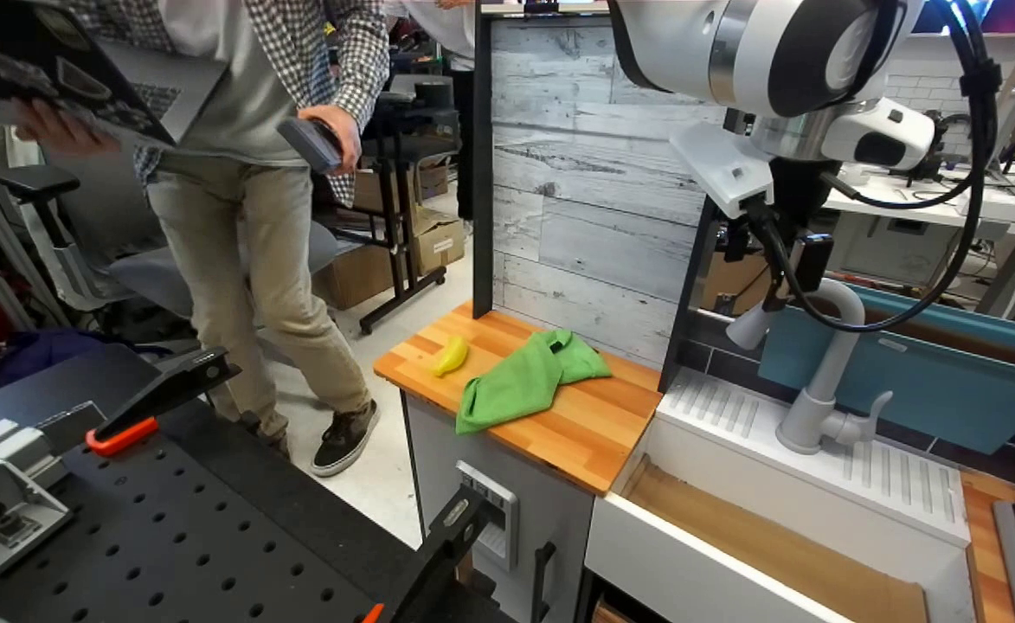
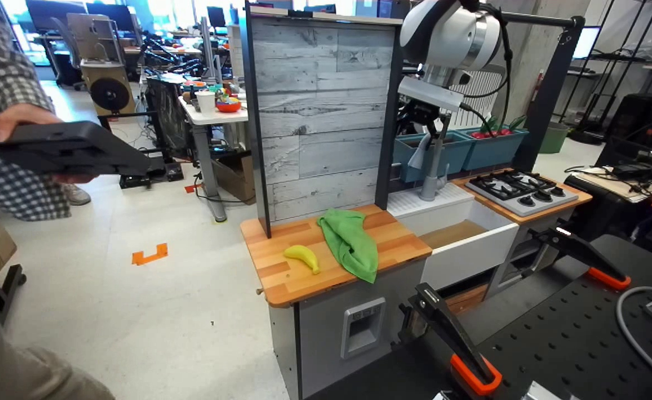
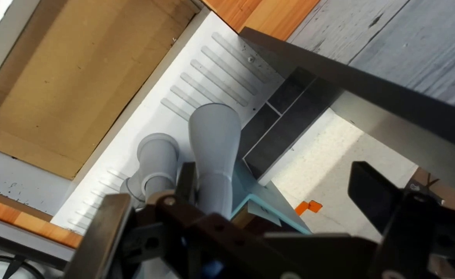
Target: Move the faucet of the sink slightly to the left.
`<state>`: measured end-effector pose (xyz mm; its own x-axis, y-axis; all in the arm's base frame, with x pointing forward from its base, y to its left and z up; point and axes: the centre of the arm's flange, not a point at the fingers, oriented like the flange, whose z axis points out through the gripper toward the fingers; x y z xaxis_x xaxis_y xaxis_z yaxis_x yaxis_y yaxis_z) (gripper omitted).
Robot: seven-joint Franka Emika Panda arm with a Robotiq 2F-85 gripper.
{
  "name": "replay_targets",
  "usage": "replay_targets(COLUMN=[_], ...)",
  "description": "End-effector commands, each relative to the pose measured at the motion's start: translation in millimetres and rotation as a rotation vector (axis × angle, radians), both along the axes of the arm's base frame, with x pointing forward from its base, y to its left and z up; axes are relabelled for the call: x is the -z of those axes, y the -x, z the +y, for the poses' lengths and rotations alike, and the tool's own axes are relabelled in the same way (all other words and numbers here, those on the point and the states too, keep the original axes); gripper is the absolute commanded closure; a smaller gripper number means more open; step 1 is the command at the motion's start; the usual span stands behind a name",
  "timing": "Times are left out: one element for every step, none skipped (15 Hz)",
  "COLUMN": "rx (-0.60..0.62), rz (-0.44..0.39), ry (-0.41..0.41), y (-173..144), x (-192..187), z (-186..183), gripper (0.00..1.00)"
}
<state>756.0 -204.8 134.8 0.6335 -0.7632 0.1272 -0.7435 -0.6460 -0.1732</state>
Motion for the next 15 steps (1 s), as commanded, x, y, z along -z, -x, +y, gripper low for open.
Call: replay_targets(rx=[-0.047,-0.054,-0.06,-0.077,-0.091,-0.112,-0.129,-0.149,-0.165,-0.177,-0.194,-0.202,-0.214,-0.228,-0.246], rz=[-0.028,-0.03,-0.035,-0.031,-0.036,-0.041,-0.048,-0.06,-0.078,-0.092,-0.092,-0.108,-0.119,-0.133,-0.14], ry=[-0.033,-0.025,-0.024,-0.023,-0.021,-0.021,-0.018,-0.015,-0.013,-0.009,-0.009,-0.005,-0.003,-0.001,0.005], y=[4,10,15,22,26,32,37,42,47,49,52,56,60,65,70], x=[-7,-7,-8,-9,-9,-10,-13,-15,-19,-24,-30,-36,-43,-53,-62], z=[20,18,14,12,11,9,8,10,10,11,11,12,12,14,15], gripper=[0.0,0.0,0.0,0.0,0.0,0.0,0.0,0.0,0.0,0.0,0.0,0.0,0.0,0.0,0.0])
